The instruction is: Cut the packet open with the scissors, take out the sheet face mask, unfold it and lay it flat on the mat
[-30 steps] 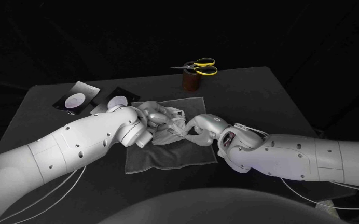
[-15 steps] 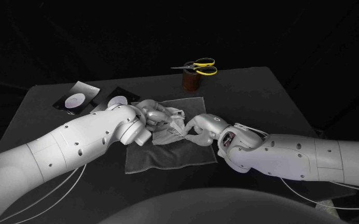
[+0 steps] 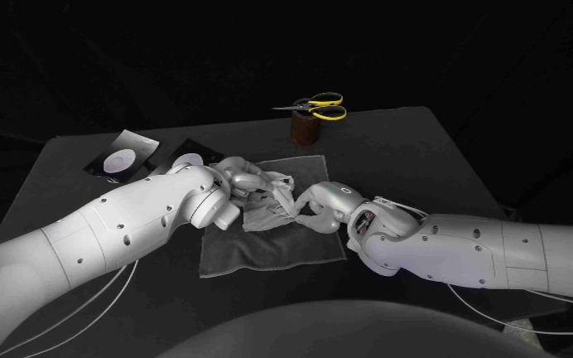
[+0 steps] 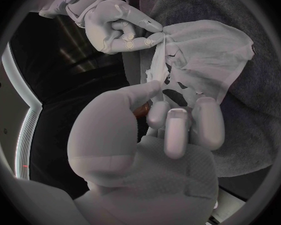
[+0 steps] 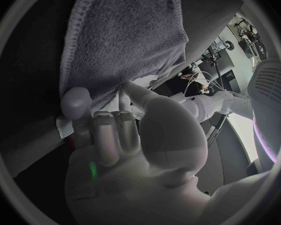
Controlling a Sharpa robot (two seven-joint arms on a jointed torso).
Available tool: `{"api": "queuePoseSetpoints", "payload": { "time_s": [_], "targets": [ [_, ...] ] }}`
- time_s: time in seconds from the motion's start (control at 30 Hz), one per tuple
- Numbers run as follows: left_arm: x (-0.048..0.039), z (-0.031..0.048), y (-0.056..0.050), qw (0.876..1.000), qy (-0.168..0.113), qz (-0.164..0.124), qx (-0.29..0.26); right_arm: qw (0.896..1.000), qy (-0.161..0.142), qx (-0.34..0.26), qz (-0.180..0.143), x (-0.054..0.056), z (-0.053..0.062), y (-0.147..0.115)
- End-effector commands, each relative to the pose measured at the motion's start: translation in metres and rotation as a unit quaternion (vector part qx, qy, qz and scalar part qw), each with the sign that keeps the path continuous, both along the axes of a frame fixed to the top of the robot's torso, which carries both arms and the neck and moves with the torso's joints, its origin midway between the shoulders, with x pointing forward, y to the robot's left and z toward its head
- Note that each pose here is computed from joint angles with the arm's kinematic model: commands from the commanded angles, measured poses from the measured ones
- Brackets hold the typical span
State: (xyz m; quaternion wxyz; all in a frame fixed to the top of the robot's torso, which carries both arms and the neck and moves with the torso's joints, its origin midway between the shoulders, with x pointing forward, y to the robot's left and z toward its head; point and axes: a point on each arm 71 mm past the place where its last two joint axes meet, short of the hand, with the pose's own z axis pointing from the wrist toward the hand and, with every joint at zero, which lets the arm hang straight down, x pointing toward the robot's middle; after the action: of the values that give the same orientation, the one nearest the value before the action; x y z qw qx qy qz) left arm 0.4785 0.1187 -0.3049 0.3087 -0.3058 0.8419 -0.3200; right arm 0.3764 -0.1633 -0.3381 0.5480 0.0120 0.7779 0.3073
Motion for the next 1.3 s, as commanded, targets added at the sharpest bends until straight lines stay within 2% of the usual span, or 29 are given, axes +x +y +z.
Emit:
{"api": "queuePoseSetpoints", "payload": {
  "time_s": [0.03,0.2,0.4,0.57,0.73,1.07,1.3],
  "targets": [
    [0.0045,0.0039,0.003,1.000,-0.003,0.011,-0.011,0.996,0.073,-0.058,-0.010,-0.010,-0.026,-0.011],
    [0.0020,0.0032,0.000,1.000,0.011,-0.005,-0.013,0.996,0.066,-0.049,-0.015,-0.009,-0.025,-0.012],
    [-0.0015,0.0026,-0.004,0.999,0.026,-0.024,-0.014,0.999,0.027,-0.001,-0.032,-0.006,-0.017,-0.014],
    [-0.0029,0.0020,-0.006,0.999,0.038,-0.026,-0.021,0.998,-0.002,0.047,-0.039,-0.005,-0.010,-0.016],
    [-0.0046,0.0017,-0.009,0.997,0.057,-0.020,-0.040,0.993,-0.024,0.111,-0.033,-0.006,-0.002,-0.021],
    [-0.0078,0.0051,-0.021,0.990,0.111,0.000,-0.091,0.982,-0.040,0.183,-0.031,-0.014,0.012,-0.041],
    [-0.0147,0.0112,-0.036,0.982,0.146,-0.004,-0.121,0.977,-0.033,0.198,-0.078,-0.015,0.014,-0.067]
  ]
}}
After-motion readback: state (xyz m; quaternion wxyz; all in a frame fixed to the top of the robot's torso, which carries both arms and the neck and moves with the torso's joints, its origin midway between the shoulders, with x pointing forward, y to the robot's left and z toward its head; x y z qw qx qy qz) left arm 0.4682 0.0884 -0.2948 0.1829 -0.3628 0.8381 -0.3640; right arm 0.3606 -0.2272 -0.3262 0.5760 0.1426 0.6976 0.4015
